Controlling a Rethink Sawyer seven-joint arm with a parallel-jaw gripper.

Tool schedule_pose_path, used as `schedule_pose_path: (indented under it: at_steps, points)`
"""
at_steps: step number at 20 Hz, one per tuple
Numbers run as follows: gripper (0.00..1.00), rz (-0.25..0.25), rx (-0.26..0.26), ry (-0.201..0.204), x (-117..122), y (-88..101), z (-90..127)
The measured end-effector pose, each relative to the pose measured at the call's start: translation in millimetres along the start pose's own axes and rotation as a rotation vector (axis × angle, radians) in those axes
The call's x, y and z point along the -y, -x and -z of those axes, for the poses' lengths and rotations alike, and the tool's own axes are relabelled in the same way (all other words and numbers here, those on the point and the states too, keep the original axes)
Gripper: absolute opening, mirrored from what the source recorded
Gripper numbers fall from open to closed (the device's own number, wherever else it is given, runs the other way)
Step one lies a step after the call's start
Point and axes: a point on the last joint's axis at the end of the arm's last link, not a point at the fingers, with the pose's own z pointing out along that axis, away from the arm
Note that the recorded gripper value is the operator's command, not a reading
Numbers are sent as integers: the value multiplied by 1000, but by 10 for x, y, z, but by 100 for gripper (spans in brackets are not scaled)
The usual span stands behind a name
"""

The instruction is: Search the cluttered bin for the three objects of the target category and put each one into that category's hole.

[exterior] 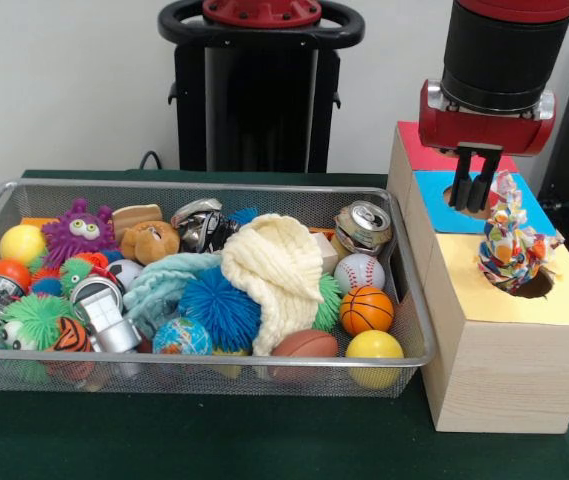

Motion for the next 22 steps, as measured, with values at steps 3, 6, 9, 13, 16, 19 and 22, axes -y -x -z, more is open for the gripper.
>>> schedule_pose_path:
  at_steps: [3,6,9,13,16,19,22]
  points:
    - [0,-2,-5,3,-6,-12,-9]
    - [0,-7,-10,11,-17,-21,-13]
    - [0,-17,-20,27,-36,-32,-16]
    - [0,-37,-36,61,-79,-32,-4]
    - [0,-45,-40,81,-113,-19,16]
    - [0,-49,-44,101,-170,-13,34]
    - [0,-48,-44,106,-192,-12,37]
